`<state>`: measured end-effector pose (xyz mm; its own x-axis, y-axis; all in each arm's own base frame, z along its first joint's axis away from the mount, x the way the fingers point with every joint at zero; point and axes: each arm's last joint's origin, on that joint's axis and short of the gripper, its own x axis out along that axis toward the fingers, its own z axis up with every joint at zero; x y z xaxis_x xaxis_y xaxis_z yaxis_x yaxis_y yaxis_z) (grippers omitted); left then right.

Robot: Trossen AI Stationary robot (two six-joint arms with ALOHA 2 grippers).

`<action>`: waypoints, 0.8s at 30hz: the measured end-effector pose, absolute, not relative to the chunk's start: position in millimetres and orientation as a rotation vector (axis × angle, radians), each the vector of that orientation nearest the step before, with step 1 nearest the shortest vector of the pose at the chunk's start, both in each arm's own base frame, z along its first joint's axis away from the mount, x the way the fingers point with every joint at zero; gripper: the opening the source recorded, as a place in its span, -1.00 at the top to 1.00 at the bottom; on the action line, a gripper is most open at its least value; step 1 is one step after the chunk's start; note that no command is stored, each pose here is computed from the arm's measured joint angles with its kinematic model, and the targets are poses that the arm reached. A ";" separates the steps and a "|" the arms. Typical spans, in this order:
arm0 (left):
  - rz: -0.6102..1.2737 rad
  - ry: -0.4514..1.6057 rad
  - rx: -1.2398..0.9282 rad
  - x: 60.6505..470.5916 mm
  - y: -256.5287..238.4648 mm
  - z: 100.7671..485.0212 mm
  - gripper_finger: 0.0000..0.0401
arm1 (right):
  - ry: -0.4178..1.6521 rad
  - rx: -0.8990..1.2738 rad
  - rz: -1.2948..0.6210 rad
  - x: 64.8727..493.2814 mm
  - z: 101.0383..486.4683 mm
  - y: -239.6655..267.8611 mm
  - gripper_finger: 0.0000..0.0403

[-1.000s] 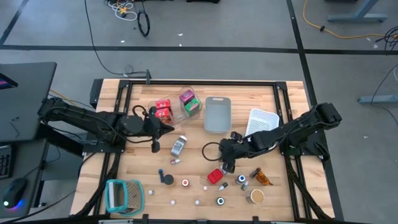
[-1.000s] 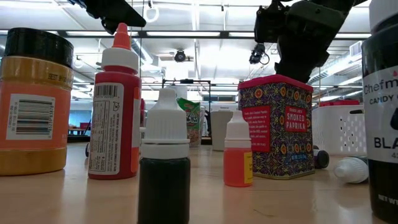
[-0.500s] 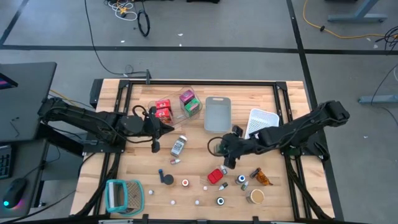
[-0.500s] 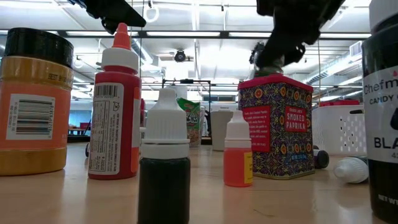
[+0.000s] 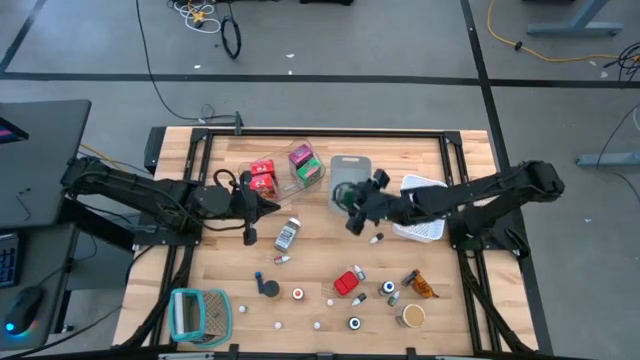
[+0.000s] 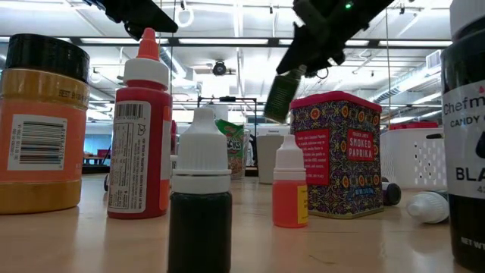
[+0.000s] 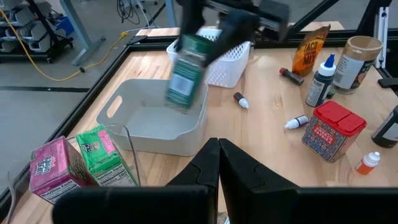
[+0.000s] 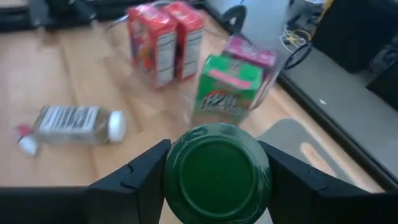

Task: Pick & Place Kitchen Items
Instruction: Put the green spice bottle into the gray bin

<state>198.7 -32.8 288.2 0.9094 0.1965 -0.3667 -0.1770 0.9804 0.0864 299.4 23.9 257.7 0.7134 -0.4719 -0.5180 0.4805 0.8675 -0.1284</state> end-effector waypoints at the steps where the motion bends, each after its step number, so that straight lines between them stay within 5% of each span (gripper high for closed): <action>1: 0.193 0.384 0.052 198.7 -32.8 288.2 0.94 | 0.567 0.025 -0.541 300.3 258.1 17.5 -0.10; 11: 0.187 0.390 0.083 199.1 -32.8 287.7 0.94 | 0.757 0.169 -0.588 298.4 234.7 -52.1 -0.10; 24: 0.176 0.403 0.137 199.1 -32.8 286.8 0.94 | 0.908 0.004 -0.507 287.9 223.1 -102.2 -0.13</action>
